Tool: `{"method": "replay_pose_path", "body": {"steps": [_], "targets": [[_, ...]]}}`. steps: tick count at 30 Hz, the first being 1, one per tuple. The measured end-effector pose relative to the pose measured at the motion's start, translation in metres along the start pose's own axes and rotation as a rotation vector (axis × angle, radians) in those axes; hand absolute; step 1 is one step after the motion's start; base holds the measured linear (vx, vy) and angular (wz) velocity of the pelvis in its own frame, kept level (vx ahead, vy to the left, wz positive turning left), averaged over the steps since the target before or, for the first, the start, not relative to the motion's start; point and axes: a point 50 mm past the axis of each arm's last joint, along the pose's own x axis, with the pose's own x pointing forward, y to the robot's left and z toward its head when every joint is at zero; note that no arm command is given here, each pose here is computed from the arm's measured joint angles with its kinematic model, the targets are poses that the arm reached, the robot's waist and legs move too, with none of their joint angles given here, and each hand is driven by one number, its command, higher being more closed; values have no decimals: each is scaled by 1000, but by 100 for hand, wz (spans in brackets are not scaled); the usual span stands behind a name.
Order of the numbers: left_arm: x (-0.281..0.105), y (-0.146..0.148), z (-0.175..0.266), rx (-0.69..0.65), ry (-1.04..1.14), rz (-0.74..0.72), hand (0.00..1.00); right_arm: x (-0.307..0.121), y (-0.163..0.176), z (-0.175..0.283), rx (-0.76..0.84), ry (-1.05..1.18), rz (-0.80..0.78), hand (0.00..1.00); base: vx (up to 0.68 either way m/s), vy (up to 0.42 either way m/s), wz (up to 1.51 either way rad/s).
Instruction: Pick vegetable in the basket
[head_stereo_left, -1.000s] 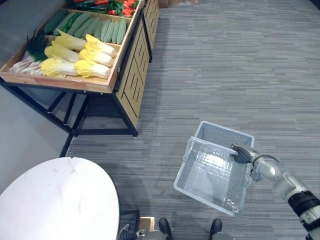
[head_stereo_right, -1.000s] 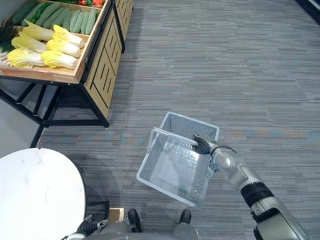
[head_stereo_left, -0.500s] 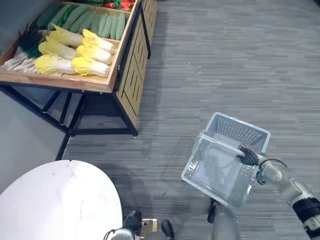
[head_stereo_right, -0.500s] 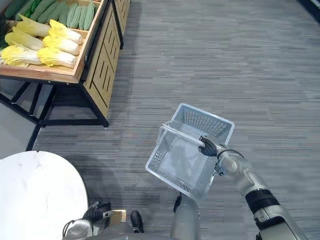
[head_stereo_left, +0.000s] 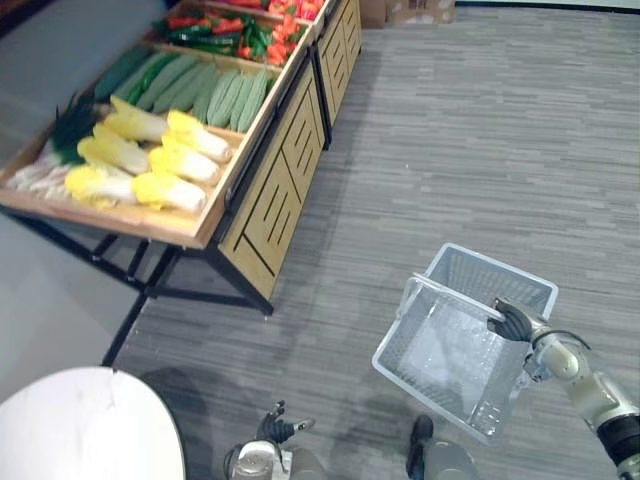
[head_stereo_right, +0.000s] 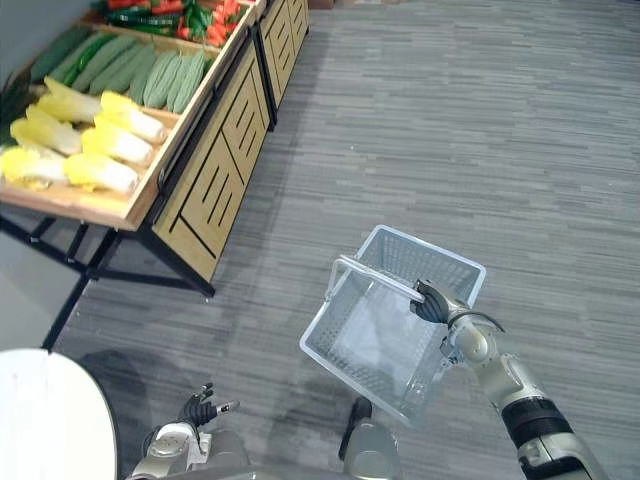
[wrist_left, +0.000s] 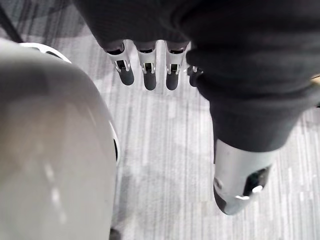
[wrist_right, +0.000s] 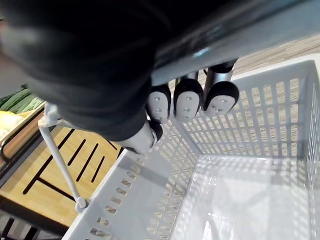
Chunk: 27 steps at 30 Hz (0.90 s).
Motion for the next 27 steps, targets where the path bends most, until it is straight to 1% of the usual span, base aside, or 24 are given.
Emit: {"method": "replay_pose_path", "body": {"steps": [2, 4, 6, 8, 9, 10, 12, 14, 15, 16, 17, 18, 21, 23, 27], "targets": [[0, 5, 2, -42, -7, 27, 0, -1, 9, 0, 28, 14, 13, 100, 404, -19, -17], [1, 8, 6, -53, -22, 39, 0, -2, 15, -1, 48, 23, 24, 100, 384, 88, -9], [-1, 7, 0, -41, -4, 39, 0, -10, 24, -9, 72, 52, 35, 100, 460, 194, 21], [-5, 5, -17, -26, 52, 30, 0, -19, 32, -18, 101, 92, 40, 100, 466, 208, 62], [-5, 8, -16, -18, 53, 37, 0, -20, 39, -17, 115, 91, 56, 100, 421, 155, 80], [-4, 16, -14, -7, 41, 52, 0, -19, 39, -16, 117, 87, 56, 100, 351, 77, 70], [-6, 20, -19, 22, 65, 60, 0, -12, 35, -9, 106, 61, 51, 100, 318, 29, 18], [-9, 24, -27, 0, 85, 80, 0, -3, 41, 6, 78, 5, 95, 100, 233, -3, -44], [-12, 25, -35, -4, 106, 84, 0, 0, 46, 16, 69, -41, 116, 100, 182, 51, -89], [-20, 18, -52, -1, 151, 66, 0, 1, 49, 22, 70, -74, 123, 100, 135, 57, -84], [-22, 18, -56, -1, 161, 67, 0, 1, 51, 24, 74, -80, 125, 100, 101, 127, -65], [-22, 27, -58, 2, 170, 89, 0, 4, 58, 30, 108, -89, 133, 100, 53, 98, -22], [-24, 34, -60, 35, 177, 98, 0, 6, 77, 33, 156, -67, 174, 100, 198, 162, 12], [-23, 34, -58, 67, 173, 85, 0, 12, 69, 37, 167, -75, 133, 100, 249, 80, 67], [-21, 31, -50, 101, 138, 70, 0, 10, 68, 32, 159, -58, 131, 100, 331, -22, 118]]}}
